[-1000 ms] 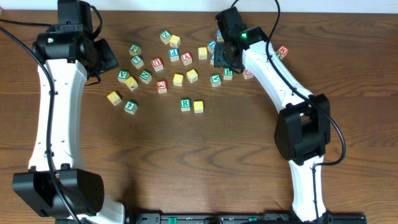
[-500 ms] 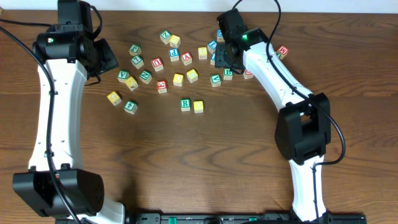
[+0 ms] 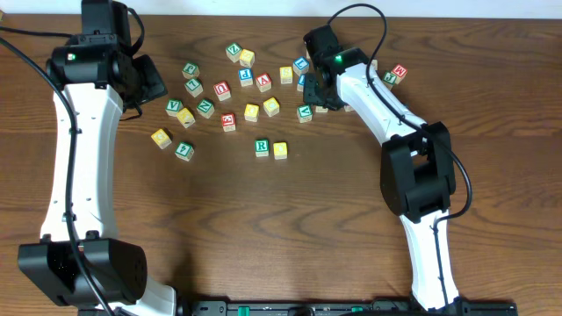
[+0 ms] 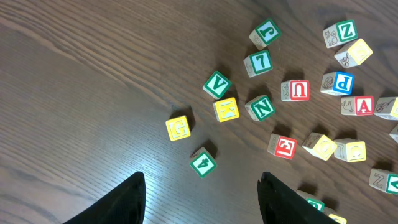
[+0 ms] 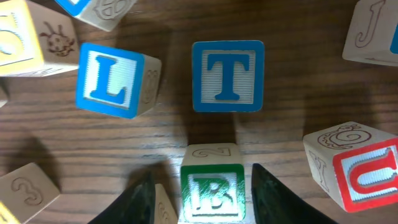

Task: Spell out ROBOT
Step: 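Lower the right gripper onto the green B block and close it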

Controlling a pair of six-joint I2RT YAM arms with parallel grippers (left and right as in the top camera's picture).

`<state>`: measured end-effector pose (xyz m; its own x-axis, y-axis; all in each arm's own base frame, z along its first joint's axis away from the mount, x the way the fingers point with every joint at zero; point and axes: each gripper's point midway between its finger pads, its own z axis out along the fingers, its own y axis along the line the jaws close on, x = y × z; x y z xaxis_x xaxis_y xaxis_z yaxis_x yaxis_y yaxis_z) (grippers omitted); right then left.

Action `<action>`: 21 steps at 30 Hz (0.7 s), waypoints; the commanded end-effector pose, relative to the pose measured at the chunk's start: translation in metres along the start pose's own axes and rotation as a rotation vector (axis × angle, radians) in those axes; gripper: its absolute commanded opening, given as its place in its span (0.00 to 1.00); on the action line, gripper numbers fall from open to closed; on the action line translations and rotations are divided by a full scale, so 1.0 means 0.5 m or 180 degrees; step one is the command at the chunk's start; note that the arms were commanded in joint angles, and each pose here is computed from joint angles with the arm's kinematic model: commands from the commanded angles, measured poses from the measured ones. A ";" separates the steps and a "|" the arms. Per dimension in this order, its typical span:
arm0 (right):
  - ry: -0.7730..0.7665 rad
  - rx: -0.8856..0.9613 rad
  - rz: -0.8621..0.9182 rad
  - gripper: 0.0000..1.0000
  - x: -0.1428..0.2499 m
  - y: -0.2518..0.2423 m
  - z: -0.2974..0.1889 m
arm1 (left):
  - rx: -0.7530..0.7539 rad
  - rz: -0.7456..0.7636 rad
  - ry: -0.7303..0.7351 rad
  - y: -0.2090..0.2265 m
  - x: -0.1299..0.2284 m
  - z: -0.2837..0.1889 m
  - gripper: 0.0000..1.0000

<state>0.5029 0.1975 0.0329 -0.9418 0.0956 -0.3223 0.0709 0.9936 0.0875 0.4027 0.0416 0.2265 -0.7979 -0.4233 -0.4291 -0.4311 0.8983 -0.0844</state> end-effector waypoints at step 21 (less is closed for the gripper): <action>0.0061 0.0085 0.0042 0.21 0.006 -0.022 0.008 | -0.0023 -0.0015 0.0028 0.002 0.001 0.007 0.57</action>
<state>0.5020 0.1953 0.0257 -0.9446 0.1066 -0.3106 0.0856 0.9931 0.0806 0.4027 0.0416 0.2265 -0.7979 -0.4233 -0.4291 -0.4311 0.8983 -0.0844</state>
